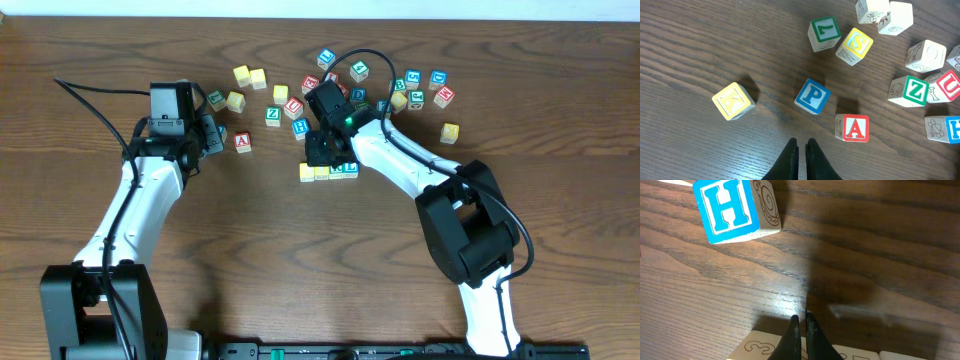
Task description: Spell out CORL
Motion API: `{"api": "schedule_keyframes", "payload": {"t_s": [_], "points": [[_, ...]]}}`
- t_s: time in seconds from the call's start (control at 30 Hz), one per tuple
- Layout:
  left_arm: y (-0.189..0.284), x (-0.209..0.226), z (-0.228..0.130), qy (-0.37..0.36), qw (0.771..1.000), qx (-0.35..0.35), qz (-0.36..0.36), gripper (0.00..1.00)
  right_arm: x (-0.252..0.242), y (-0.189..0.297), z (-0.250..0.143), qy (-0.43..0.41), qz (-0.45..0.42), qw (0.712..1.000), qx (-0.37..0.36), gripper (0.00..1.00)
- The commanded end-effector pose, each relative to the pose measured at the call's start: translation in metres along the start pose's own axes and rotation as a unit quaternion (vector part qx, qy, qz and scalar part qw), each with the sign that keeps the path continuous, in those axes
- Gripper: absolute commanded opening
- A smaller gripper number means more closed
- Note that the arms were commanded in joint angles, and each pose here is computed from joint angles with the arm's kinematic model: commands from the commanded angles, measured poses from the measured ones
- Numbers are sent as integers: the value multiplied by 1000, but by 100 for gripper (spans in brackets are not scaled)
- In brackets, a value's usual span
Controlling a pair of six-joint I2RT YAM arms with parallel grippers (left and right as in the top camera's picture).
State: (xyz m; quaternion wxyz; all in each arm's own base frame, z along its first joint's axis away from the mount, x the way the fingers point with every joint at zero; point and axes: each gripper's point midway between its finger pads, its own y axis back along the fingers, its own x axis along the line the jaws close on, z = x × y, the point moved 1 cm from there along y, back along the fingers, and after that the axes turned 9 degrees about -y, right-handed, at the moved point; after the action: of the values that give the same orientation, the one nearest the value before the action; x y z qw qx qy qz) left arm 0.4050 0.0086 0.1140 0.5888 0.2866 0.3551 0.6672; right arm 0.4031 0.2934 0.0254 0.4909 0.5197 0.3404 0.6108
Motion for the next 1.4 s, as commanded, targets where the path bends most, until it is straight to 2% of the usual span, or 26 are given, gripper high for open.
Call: {"api": "schedule_keyframes", "payload": {"t_s": [0.0,0.2,0.33,0.4,0.57,0.6,0.63,0.67,0.7,0.73,0.77,0.87,0.9,0.93,0.97,1.17,1.37], "points": [[4,3,10,-6,1000,-12,6,8,3,-3,-3,-4,2,1000,4,1],[7,5,16,-3,1000,-21,7,8,7,8,11,4,14,1000,-14,1],[32,12,43,7,998,-53,10,8,12,53,42,14,36,997,-59,2],[64,19,65,17,996,-91,12,8,7,97,62,13,50,994,-97,3],[123,27,86,28,986,-165,12,9,-18,176,82,4,54,987,-153,8],[133,28,88,29,984,-175,12,17,-24,189,84,3,52,986,-161,9],[145,29,90,31,981,-189,11,30,-38,212,86,-4,45,984,-175,11],[149,30,90,31,980,-195,11,36,-43,220,86,-7,42,983,-180,14],[158,30,91,31,979,-203,10,56,-52,236,84,-9,38,982,-187,19],[162,30,91,31,978,-207,9,89,-61,251,81,-11,32,981,-191,22],[166,30,90,31,977,-209,9,98,-69,264,78,-15,29,980,-196,27],[173,30,91,32,976,-218,8,98,-99,307,64,-43,5,976,-215,48],[173,30,91,32,975,-218,8,98,-105,319,59,-49,3,973,-223,61],[173,30,91,32,976,-217,8,98,-110,329,55,-56,1,972,-229,82],[173,30,91,32,976,-217,8,98,-116,339,50,-62,-1,970,-234,99],[172,30,91,32,976,-215,9,98,-131,399,11,-78,3,957,-278,99],[172,30,91,32,976,-215,9,98,-129,430,-16,-71,15,949,-307,99]]}}
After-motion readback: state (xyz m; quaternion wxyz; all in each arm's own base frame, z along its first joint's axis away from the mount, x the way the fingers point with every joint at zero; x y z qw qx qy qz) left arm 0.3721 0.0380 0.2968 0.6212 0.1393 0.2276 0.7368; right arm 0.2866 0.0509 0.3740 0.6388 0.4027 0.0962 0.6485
